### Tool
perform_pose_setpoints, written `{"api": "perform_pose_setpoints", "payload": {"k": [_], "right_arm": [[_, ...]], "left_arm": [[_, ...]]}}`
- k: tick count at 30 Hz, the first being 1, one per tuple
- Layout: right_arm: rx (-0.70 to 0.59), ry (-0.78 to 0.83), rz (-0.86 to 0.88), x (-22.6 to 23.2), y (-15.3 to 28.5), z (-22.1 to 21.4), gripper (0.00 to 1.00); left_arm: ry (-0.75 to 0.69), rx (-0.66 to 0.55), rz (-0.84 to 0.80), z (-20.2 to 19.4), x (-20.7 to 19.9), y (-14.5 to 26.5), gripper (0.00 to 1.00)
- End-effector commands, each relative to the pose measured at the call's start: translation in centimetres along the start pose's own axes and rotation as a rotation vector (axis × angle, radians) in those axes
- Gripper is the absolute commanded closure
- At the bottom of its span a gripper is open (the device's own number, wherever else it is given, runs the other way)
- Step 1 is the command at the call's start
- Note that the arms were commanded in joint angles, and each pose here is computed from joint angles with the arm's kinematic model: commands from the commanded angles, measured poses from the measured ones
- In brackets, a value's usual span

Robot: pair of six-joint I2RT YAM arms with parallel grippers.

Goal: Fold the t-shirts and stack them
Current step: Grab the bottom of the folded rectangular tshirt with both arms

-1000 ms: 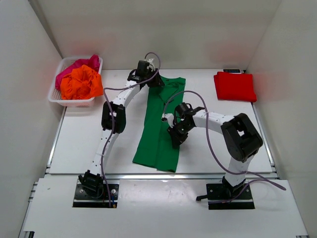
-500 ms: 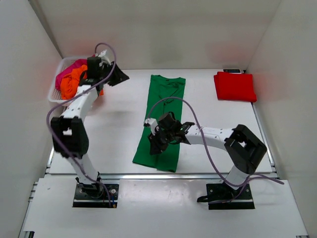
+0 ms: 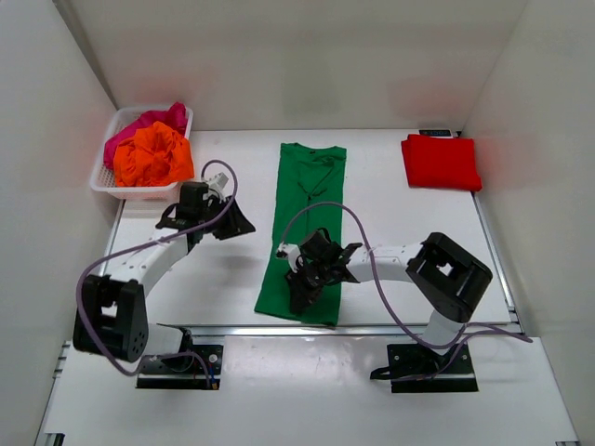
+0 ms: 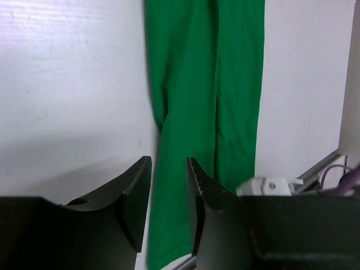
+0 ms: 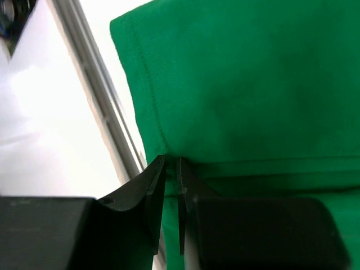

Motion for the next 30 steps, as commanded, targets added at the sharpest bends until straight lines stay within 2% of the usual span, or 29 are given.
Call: {"api": "perform_pose_setpoints", "payload": {"k": [1,5,9,13,15,16,18,20,21,22,24,25,30], "right_arm": [[0.051,-0.021,0.014,0.2,1.3,-2.7,0.90],[0.071,-0.028,0.020,0.2,1.8,-3.4,0.90],[0.023,0.025,-0.029,-0.7,2.9,-1.8,0.87],[-0.079,0.057,-0.109,-1.0,5.8,2.0,0.70],[-0.109,0.020,-0.174,-0.9,7.0,2.5,0.68],[-0.141,-0.013,-0.229,-1.1,8.0,2.9,0.67],[-0.180,-0.197,-0.311,-1.7,9.1,1.8,0.68],[-0.260,-0.346,-0.371,-2.0,10.7,0.3,0.60],[-0.252,-0.453,-0.392,-2.2,10.5,-1.5,0.53],[-0.302,-0.446,-0.430,-1.8,11.3,-1.5,0.45],[-0.280,-0.554,-0.525,-1.7,11.4,-4.7,0.36],[-0.304,-0.567,-0.530,-1.3,11.8,-5.0,0.33],[-0.333,-0.681,-0.585,-0.6,11.4,-8.2,0.31]], "left_arm": [[-0.053,-0.043,-0.047,-0.6,-1.0,1.8,0.58],[-0.050,-0.014,-0.036,-2.6,-0.2,2.3,0.58],[-0.068,0.010,-0.051,-4.2,-0.7,2.5,0.57],[-0.068,0.078,-0.055,-6.9,-0.6,3.0,0.57],[-0.078,0.142,-0.025,-9.3,-0.3,3.2,0.57],[-0.066,0.157,-0.007,-10.1,0.3,3.4,0.57],[-0.065,0.213,0.026,-12.6,1.2,3.6,0.57],[-0.045,0.217,0.060,-14.1,2.1,3.8,0.57],[-0.050,0.233,0.067,-14.8,2.2,4.0,0.57],[-0.047,0.228,0.079,-15.3,2.7,4.1,0.56],[-0.017,0.230,0.134,-16.5,4.2,4.3,0.54],[-0.012,0.231,0.126,-16.9,4.3,4.5,0.54],[0.032,0.191,0.123,-18.6,5.2,4.3,0.52]]}}
Point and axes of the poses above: each gripper's point midway between its finger pads, its own y axis back along the fingers, its own x axis along the line the jaws close on, z = x × y, the point moved 3 cm from there along y, back along the fingers, and after that the axes turned 10 degrees about y, right-handed, at the moved point
